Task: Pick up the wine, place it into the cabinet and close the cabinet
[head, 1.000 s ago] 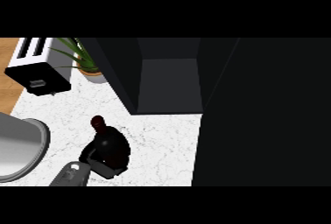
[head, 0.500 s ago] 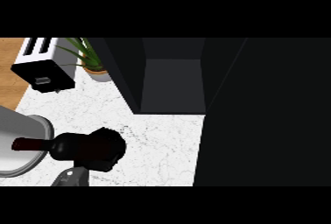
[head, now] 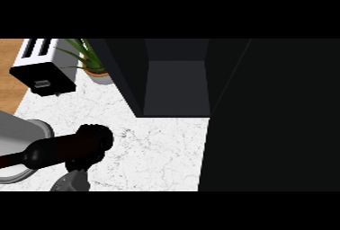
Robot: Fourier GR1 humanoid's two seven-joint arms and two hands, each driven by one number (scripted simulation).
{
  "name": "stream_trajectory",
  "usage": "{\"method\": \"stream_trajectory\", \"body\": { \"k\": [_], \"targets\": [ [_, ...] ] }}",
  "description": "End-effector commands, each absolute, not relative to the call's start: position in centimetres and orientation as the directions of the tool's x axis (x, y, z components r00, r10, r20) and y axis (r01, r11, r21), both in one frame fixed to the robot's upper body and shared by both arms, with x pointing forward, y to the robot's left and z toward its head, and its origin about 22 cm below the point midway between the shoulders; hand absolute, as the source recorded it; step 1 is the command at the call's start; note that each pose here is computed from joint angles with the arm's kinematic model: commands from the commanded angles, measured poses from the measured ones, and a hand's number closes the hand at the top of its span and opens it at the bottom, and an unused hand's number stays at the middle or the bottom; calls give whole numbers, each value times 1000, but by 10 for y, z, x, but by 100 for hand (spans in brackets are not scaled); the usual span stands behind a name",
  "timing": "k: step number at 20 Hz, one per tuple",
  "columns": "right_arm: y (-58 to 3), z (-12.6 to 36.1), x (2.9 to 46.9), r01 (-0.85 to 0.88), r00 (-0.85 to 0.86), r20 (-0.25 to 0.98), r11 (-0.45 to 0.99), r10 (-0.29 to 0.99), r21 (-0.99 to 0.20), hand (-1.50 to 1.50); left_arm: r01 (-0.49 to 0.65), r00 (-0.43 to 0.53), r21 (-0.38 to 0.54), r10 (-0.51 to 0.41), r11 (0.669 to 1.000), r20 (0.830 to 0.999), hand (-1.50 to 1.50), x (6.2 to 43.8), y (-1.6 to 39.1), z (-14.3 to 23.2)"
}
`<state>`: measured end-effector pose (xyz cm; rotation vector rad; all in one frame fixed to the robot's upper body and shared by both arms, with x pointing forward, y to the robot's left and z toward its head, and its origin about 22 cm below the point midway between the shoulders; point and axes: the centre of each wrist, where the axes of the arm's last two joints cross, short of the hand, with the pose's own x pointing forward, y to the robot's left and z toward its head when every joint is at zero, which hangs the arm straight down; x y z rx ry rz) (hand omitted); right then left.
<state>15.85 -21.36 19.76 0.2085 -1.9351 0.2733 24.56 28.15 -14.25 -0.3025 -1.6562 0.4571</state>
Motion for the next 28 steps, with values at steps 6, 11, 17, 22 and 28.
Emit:
{"method": "stream_trajectory", "body": {
  "k": [6,11,17,22,28],
  "targets": [
    [-212,202,149,-306,-368,928,950,-54,-66,-150,26,-146,-447,445,894,883,150,227,244,-126],
    [-216,199,157,-294,-371,927,953,-49,-67,-150,104,-119,-456,466,884,877,150,233,197,-83],
    [-214,207,147,-313,-367,927,949,-75,-47,-150,80,-106,-468,474,880,874,150,228,158,-62],
    [-233,204,154,-301,-371,927,951,-55,-64,-150,56,-57,-488,491,871,869,150,242,145,-47],
    [-218,202,162,-322,-360,932,944,-51,-73,-150,-16,-25,-497,496,868,868,150,236,115,-66]
  ]
}}
